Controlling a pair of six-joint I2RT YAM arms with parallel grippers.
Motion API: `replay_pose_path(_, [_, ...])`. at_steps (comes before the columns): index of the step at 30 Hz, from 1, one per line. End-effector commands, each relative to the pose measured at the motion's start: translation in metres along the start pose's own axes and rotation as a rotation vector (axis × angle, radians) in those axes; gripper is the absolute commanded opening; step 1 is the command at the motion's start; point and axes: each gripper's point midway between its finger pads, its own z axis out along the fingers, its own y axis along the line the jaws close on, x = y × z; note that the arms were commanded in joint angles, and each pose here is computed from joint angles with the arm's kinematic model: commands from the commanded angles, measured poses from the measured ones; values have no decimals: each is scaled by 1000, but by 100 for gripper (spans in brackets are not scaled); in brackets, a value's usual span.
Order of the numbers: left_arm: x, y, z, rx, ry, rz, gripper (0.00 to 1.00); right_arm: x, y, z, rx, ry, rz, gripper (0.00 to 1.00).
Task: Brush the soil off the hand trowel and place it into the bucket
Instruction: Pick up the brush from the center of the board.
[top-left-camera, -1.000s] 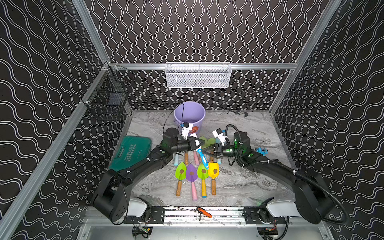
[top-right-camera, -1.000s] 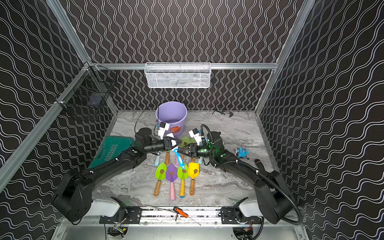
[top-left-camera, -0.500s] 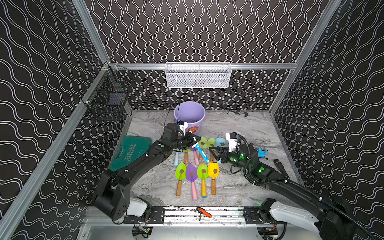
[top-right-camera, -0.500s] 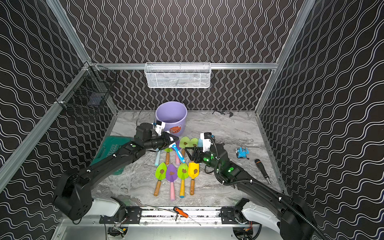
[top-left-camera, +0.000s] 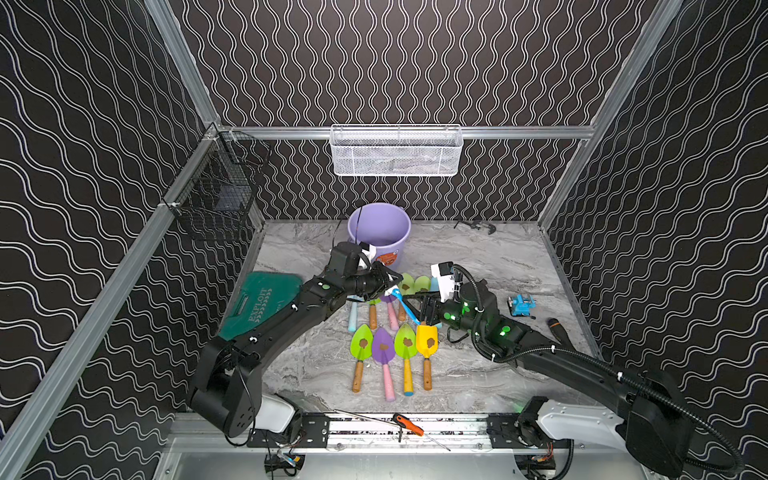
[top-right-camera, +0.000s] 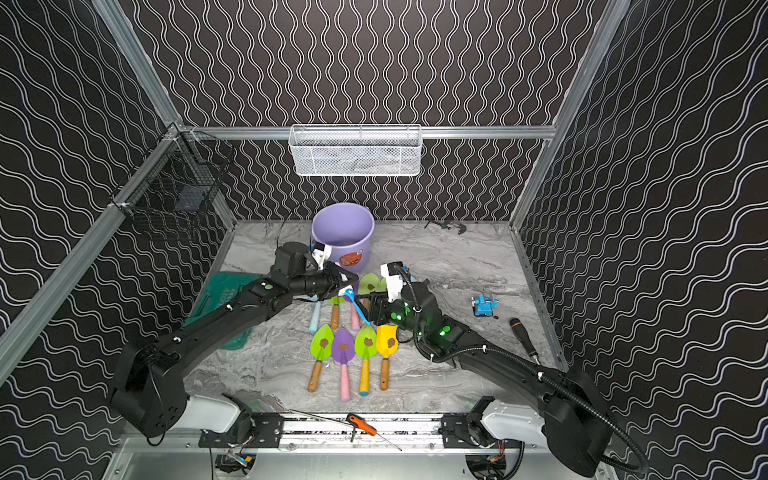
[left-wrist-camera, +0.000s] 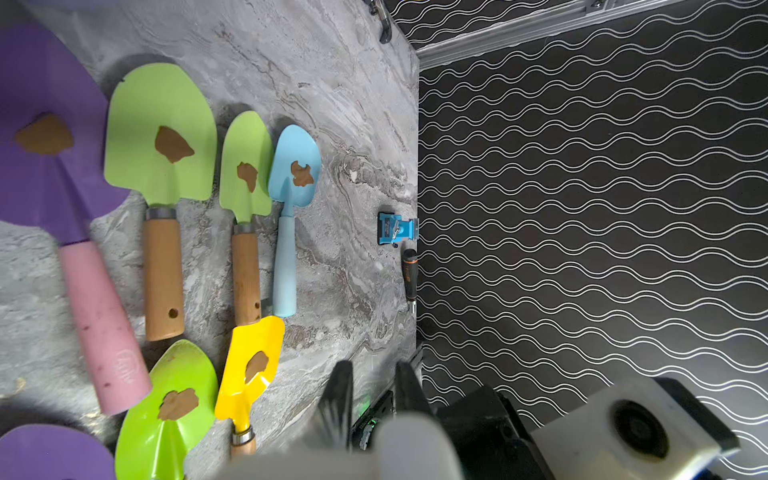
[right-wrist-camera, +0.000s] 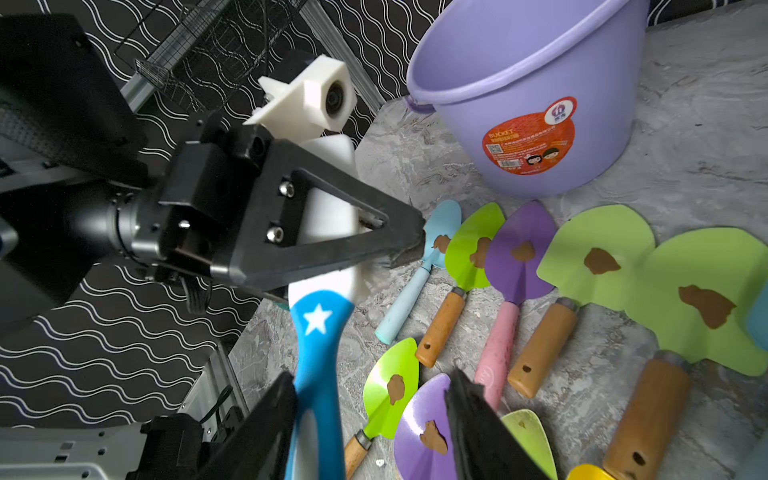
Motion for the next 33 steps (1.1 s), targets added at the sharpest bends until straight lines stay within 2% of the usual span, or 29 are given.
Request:
replay_pose_path(1, [1, -3, 0, 9, 7, 32, 0, -2, 9, 2, -36, 9, -23, 57])
replay_pose_path(10, [3, 1, 4, 8, 16, 33, 0, 5, 18, 11, -83, 59, -25, 56])
replay_pose_path(25, [5, -6, 4, 21, 34, 58, 0, 13, 14, 24, -64, 113, -30, 46])
replay_pose_path(31, [7, -5, 5, 18, 41, 61, 0, 16, 14, 28, -68, 123, -13, 38])
replay_pose_path(33, [7, -5, 5, 18, 41, 60, 0, 15, 14, 27, -70, 117, -13, 32])
